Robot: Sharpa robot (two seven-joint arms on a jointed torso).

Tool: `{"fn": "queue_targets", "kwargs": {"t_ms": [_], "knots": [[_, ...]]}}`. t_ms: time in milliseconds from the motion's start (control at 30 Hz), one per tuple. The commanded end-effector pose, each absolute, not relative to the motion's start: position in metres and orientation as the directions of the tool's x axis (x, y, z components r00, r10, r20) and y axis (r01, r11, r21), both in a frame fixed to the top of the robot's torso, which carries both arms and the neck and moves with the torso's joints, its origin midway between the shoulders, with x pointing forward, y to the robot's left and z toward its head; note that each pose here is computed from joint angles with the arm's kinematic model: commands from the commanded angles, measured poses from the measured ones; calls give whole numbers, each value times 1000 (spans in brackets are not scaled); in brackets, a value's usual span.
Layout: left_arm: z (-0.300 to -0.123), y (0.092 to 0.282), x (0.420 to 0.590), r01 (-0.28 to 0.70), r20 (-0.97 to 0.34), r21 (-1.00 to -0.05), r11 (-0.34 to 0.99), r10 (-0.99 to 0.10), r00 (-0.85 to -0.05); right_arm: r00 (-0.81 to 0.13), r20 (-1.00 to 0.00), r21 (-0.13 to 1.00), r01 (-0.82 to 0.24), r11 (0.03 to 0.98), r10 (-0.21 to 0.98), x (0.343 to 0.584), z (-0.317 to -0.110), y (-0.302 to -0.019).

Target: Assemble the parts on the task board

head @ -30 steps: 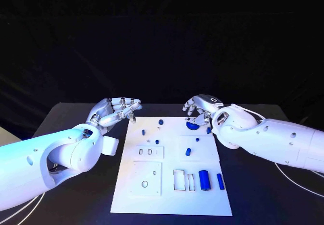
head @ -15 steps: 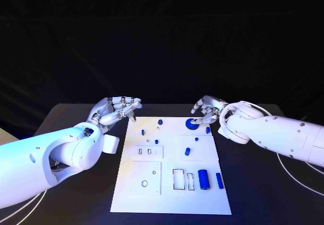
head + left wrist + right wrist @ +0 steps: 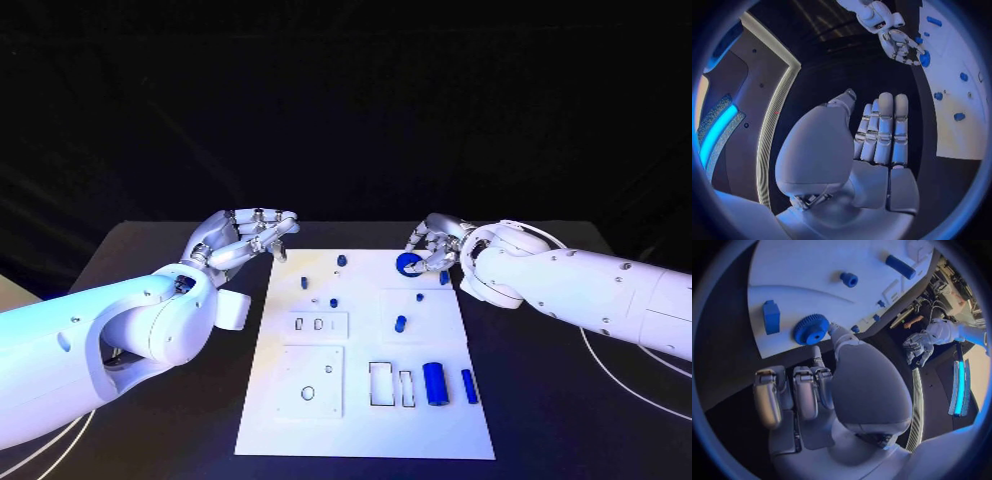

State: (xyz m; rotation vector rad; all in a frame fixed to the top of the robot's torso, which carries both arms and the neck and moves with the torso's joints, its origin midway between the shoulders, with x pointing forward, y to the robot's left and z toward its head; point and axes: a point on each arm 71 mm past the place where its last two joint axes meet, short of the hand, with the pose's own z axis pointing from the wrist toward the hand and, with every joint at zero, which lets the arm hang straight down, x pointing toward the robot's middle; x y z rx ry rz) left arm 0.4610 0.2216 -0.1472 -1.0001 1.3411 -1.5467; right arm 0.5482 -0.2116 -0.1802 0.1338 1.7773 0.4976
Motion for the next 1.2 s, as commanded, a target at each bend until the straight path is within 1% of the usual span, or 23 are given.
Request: {"fn": "queue_targets", "kwargs": {"t_ms": [33,600,967,1200], "knots": [[-146,219,461,91,55,-992,-92,-935,-351,-267,-917,347,-171,922,295,548,-182,-211],[-146,221,462,90,53,-992,-90,-936,-348,-254,-933,301,-161,940,255,550,-187,-217],[-146,221,462,90,53,-992,-89,-936,-347,-260,-931,309,-187,933,256,546,-190,-208],[-147,222,462,89,53,-992,-88,-937,-346,-248,-934,307,-191,932,257,544,-190,-205]]}}
